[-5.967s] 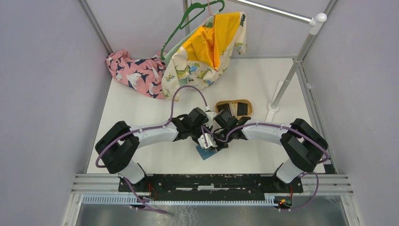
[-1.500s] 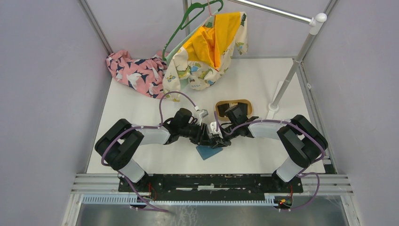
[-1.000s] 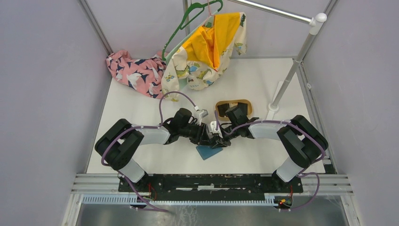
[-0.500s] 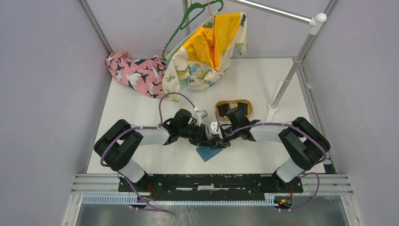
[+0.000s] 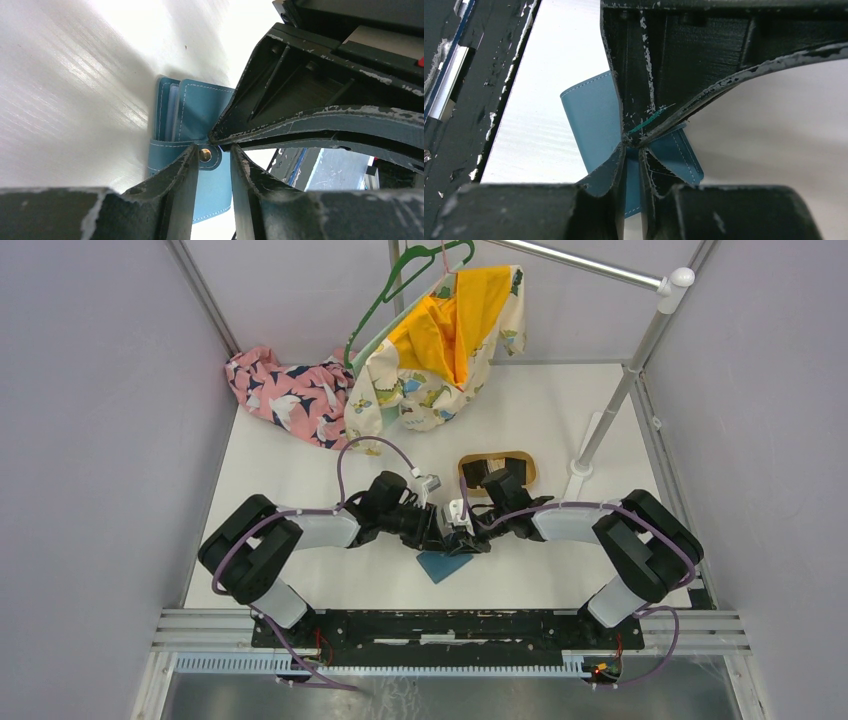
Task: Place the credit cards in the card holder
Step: Close the card holder at the center of the board.
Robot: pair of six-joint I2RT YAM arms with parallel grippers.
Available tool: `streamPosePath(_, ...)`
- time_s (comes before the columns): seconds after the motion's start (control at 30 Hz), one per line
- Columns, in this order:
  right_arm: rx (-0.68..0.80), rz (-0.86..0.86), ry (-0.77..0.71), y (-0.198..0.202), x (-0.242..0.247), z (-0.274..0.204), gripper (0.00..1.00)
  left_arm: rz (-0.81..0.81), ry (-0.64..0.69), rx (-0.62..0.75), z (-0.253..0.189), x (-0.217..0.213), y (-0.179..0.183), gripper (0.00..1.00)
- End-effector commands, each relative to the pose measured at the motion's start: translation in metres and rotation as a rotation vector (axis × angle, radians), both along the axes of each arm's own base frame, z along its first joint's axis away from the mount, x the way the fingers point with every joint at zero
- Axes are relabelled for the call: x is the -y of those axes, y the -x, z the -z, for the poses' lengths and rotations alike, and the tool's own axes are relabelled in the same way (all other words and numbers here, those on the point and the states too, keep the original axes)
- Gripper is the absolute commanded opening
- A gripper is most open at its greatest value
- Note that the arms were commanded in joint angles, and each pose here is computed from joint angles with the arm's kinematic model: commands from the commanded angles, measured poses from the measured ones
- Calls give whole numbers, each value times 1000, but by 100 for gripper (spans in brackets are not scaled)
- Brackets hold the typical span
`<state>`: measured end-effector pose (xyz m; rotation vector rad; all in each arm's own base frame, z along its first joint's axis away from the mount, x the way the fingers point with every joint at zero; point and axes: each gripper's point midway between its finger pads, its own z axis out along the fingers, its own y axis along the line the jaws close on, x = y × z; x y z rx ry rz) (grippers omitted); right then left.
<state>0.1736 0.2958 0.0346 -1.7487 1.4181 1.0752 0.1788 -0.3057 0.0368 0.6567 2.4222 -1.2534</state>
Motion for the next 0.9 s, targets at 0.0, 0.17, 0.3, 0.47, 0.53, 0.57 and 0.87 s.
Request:
streamPosePath(0.0, 79, -43, -75, -4, -11, -20, 12, -22, -97, -133, 22, -19, 26, 40)
streamPosePath(0.17, 95, -47, -70, -4, -10, -20, 11, -21, -66, -125, 13, -15, 25, 42)
streamPosePath(0.3, 120, -50, -60, -7, -9, -20, 14, -27, -56, -127, 12, -16, 24, 42)
streamPosePath(0.47, 200, -62, -55, -12, -5, -28, 21, -27, -45, -145, 16, -18, 26, 40)
streamPosePath(0.53, 237, -70, -55, -15, -3, -32, 23, -29, -47, -151, 18, -19, 27, 39)
streamPosePath(0.57, 256, -76, -56, -16, -2, -35, 23, -31, -49, -154, 19, -19, 27, 39)
streamPosePath(0.87, 460, -245, -79, 8, 9, -43, 25, -39, -57, -178, 25, -21, 26, 32)
